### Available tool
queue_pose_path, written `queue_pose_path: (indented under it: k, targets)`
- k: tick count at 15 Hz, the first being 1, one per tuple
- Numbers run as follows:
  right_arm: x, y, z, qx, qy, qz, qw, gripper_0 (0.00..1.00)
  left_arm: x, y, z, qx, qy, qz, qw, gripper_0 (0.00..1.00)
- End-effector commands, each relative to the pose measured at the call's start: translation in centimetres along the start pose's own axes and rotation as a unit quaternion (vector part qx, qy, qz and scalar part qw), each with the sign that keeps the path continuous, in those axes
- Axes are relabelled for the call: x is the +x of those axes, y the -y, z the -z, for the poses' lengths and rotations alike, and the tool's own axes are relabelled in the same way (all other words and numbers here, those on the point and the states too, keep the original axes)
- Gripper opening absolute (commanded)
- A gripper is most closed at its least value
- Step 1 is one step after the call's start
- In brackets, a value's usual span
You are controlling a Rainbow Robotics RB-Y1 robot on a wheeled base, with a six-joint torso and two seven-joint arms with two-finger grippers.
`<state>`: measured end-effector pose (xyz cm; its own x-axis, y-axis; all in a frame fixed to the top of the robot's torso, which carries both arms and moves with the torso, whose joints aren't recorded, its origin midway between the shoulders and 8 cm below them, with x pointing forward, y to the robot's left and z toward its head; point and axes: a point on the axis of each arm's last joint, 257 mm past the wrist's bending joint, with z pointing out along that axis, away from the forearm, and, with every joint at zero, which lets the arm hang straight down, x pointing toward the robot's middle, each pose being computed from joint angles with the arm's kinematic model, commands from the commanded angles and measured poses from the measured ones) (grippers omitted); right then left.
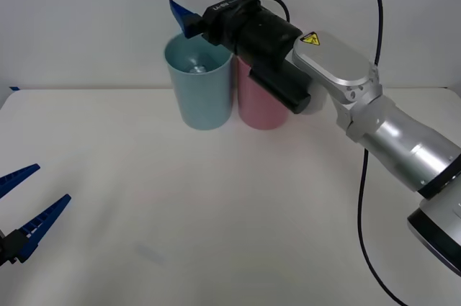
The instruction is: Grasp the object on the table and drop it into the matching bin: aluminum can to the light blue bin, PET bottle to the pink bin.
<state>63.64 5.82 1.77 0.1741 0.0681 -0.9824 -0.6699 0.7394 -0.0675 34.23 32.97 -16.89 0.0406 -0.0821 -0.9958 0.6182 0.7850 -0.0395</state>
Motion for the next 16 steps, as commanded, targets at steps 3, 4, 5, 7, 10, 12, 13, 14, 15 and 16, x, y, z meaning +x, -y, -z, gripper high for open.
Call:
queue_pose_path:
  k: [3,4,5,7,10,12,13,14,15,16]
  targets:
    - [0.3,0.3,5.2,-0.018,0.005,0.017,0.9997,1.00,0.0,0.0,0.0,0.000,0.000,0.000,1.0000,1.00]
    - [0.6,0.4,6.6,-0.021,0.003,0.021,0.9995,1.00,0.0,0.0,0.0,0.000,0.000,0.000,1.0000,1.00]
    - [0.8,0.6,8.0,-0.023,0.000,0.026,0.9994,1.00,0.0,0.0,0.0,0.000,0.000,0.000,1.0000,1.00]
    - [1.1,0.5,10.8,-0.031,-0.004,0.031,0.9990,1.00,0.0,0.0,0.0,0.000,0.000,0.000,1.0000,1.00]
    - [1.4,0.7,15.2,-0.037,-0.012,0.035,0.9986,1.00,0.0,0.0,0.0,0.000,0.000,0.000,1.0000,1.00]
    - [1.7,0.8,17.9,-0.047,-0.018,0.034,0.9981,1.00,0.0,0.0,0.0,0.000,0.000,0.000,1.0000,1.00]
    - [1.9,1.0,19.5,-0.054,-0.020,0.034,0.9978,1.00,0.0,0.0,0.0,0.000,0.000,0.000,1.0000,1.00]
    - [2.1,1.2,21.0,-0.059,-0.024,0.034,0.9974,1.00,0.0,0.0,0.0,0.000,0.000,0.000,1.0000,1.00]
    - [2.4,1.5,22.3,-0.060,-0.029,0.035,0.9972,1.00,0.0,0.0,0.0,0.000,0.000,0.000,1.0000,1.00]
    - [2.5,1.7,23.2,-0.063,-0.030,0.037,0.9969,1.00,0.0,0.0,0.0,0.000,0.000,0.000,1.0000,1.00]
